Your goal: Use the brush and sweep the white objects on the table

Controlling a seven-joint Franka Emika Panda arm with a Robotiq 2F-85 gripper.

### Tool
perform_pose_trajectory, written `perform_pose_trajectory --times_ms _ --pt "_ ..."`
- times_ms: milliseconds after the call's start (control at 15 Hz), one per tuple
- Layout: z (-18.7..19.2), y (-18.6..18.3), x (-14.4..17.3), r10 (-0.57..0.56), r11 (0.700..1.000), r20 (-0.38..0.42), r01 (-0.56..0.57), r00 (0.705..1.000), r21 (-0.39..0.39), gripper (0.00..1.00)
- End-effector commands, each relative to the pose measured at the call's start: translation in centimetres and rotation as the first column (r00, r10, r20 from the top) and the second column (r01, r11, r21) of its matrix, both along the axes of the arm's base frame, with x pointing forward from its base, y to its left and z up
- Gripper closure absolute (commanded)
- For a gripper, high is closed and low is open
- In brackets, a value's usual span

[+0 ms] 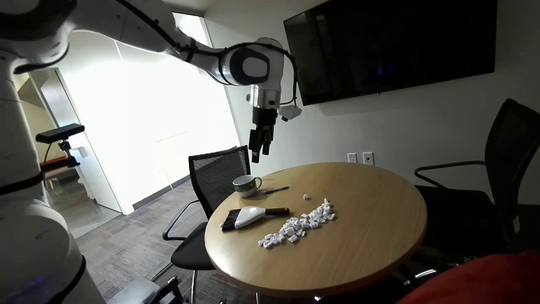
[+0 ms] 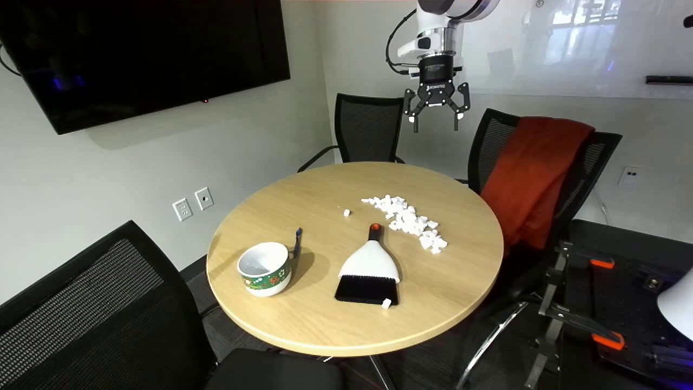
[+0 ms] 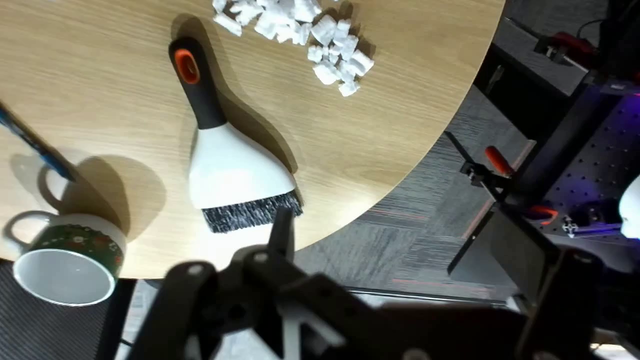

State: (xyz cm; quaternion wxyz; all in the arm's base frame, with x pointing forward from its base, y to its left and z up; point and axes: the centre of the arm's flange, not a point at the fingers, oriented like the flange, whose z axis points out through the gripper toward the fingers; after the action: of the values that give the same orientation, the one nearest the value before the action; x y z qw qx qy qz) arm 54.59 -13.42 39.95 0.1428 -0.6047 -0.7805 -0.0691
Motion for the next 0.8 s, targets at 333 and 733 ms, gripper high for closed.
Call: perform_pose_trajectory --times_ms 333,733 --pt "-7.0 1.0 5.7 0.123 0.992 -0.099 -0.118 0.987 0.047 0.0" --pt "-8.4 1.2 7.2 0.116 0.993 -0.092 -0.113 0.989 0.036 0.0"
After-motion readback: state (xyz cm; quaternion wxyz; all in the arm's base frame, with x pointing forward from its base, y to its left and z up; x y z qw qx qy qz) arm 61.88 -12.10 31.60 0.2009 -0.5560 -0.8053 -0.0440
